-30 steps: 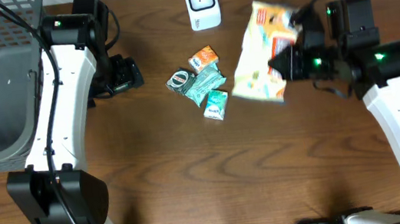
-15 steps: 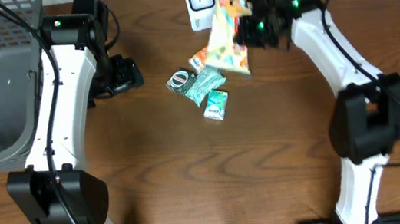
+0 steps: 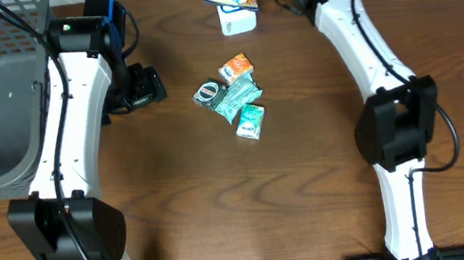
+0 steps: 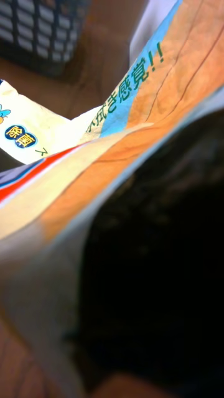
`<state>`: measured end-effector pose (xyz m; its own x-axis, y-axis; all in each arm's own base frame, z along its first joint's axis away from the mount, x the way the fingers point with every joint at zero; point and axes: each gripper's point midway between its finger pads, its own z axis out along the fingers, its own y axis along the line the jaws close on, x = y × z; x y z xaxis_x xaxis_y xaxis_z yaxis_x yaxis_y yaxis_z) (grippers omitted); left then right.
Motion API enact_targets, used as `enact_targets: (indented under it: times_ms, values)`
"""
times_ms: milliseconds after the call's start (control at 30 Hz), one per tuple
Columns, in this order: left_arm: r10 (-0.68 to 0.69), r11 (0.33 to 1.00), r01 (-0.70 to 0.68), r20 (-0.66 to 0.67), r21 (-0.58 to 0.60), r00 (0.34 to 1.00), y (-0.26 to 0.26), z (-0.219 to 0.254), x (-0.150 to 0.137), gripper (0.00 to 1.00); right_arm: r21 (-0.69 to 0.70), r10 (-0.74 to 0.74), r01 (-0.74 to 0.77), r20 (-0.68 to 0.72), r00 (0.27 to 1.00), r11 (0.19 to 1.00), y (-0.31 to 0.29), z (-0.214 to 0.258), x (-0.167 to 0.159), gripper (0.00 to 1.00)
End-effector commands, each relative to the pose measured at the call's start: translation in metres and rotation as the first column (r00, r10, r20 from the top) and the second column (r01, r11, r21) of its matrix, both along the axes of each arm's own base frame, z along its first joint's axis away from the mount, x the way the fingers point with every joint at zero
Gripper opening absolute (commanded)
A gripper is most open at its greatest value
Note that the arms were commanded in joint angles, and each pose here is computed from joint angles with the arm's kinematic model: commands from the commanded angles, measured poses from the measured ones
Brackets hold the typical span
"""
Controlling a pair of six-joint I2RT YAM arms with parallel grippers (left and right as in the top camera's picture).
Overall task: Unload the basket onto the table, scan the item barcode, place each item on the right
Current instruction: 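Carry the snack bag right and drop it at the table's right edge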
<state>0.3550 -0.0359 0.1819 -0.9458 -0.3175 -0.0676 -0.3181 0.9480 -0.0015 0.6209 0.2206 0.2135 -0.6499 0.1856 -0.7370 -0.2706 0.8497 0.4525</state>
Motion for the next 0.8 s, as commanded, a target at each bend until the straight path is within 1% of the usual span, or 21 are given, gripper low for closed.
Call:
enact_targets:
  times_ms: [0,200,333,500,600,667,767]
  values:
    - [0.006,1.0,-0.006,0.012,-0.004,1.0,0.0,0.005,-0.002,0.98,-0.044,-0.083,0.083,0.005,0.997,0.996,-0.006,-0.013,0.011,0.01]
    - [0.006,1.0,-0.006,0.012,-0.004,1.0,0.0,0.005,-0.002,0.98,-0.063,-0.095,0.094,-0.019,0.995,0.994,-0.009,-0.023,0.01,0.01]
    - [0.006,1.0,-0.006,0.012,-0.004,1.0,0.0,0.005,-0.002,0.98,-0.07,-0.141,0.138,-0.039,0.989,0.988,-0.04,-0.015,0.01,0.01]
    - [0.006,1.0,-0.006,0.012,-0.004,1.0,0.0,0.005,-0.002,0.98,-0.113,-0.274,0.261,-0.114,0.955,0.959,-0.123,-0.002,-0.001,0.01]
    - [0.006,1.0,-0.006,0.012,-0.004,1.0,0.0,0.005,-0.002,0.98,-0.199,-0.41,0.374,-0.187,0.893,0.906,-0.198,-0.007,-0.02,0.01]
    - [0.006,1.0,-0.006,0.012,-0.004,1.0,0.0,0.005,-0.002,0.98,-0.278,-0.46,0.395,-0.227,0.859,0.876,-0.243,-0.017,-0.036,0.01]
    - [0.006,1.0,-0.006,0.012,-0.004,1.0,0.0,0.005,-0.002,0.98,-0.373,-0.489,0.375,-0.282,0.826,0.849,-0.295,-0.035,-0.059,0.01]
